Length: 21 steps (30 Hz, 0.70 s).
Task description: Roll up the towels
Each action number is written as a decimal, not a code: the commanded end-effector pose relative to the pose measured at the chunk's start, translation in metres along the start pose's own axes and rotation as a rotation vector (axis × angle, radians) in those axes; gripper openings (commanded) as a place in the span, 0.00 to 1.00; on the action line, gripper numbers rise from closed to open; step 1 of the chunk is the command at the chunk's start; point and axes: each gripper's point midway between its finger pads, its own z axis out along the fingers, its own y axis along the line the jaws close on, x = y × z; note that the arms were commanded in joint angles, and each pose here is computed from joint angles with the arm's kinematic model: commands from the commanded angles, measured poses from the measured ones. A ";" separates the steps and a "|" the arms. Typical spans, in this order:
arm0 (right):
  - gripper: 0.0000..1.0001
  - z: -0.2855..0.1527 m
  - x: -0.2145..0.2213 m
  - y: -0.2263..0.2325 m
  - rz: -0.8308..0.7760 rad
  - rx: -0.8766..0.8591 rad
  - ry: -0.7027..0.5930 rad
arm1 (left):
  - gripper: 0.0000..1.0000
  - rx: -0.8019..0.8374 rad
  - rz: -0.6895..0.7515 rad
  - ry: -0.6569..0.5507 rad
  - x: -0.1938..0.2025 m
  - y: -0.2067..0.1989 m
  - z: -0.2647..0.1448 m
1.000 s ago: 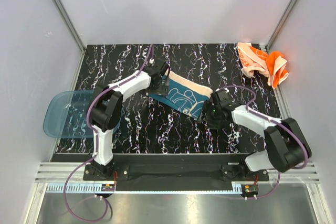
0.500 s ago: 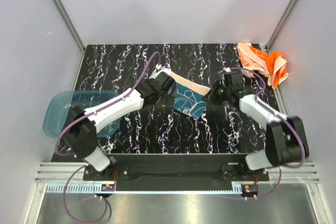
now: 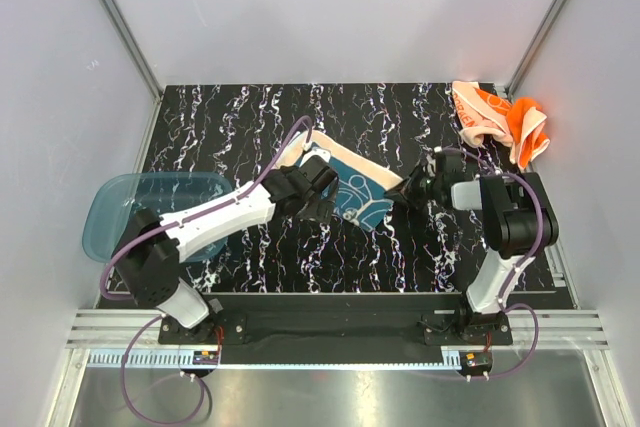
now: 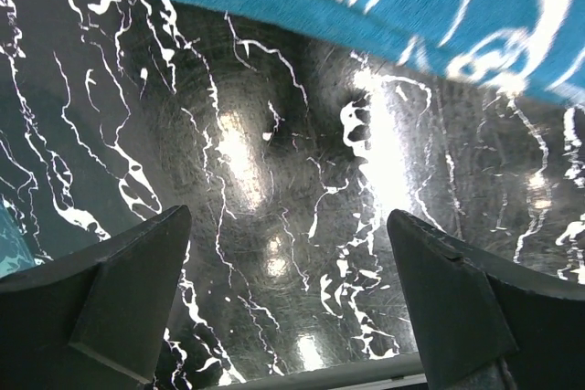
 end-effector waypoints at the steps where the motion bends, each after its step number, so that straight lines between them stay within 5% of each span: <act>1: 0.00 -0.008 0.029 0.000 0.013 -0.048 0.022 | 0.94 0.058 -0.029 -0.107 -0.031 -0.014 -0.018; 8: 0.00 -0.028 0.062 -0.014 0.032 0.002 0.033 | 0.88 0.102 0.073 -0.169 -0.039 -0.040 -0.023; 10: 0.07 -0.035 0.059 -0.006 0.012 -0.002 0.021 | 0.86 0.135 0.140 -0.183 -0.038 -0.054 -0.023; 13: 0.33 -0.049 0.035 0.023 -0.062 -0.007 -0.040 | 0.81 0.169 0.275 -0.197 -0.024 -0.086 -0.025; 14: 0.53 -0.054 0.034 0.020 -0.057 0.041 -0.040 | 0.76 0.170 0.299 -0.207 -0.023 -0.092 -0.026; 18: 0.87 -0.101 0.004 0.061 -0.180 0.089 -0.169 | 0.71 0.144 0.357 -0.303 -0.031 -0.112 -0.042; 20: 0.97 -0.124 -0.009 0.070 -0.220 0.146 -0.238 | 0.77 0.116 0.359 -0.394 -0.039 -0.114 -0.059; 21: 1.00 -0.138 -0.013 0.078 -0.242 0.146 -0.280 | 0.89 0.118 0.341 -0.451 -0.049 -0.117 -0.067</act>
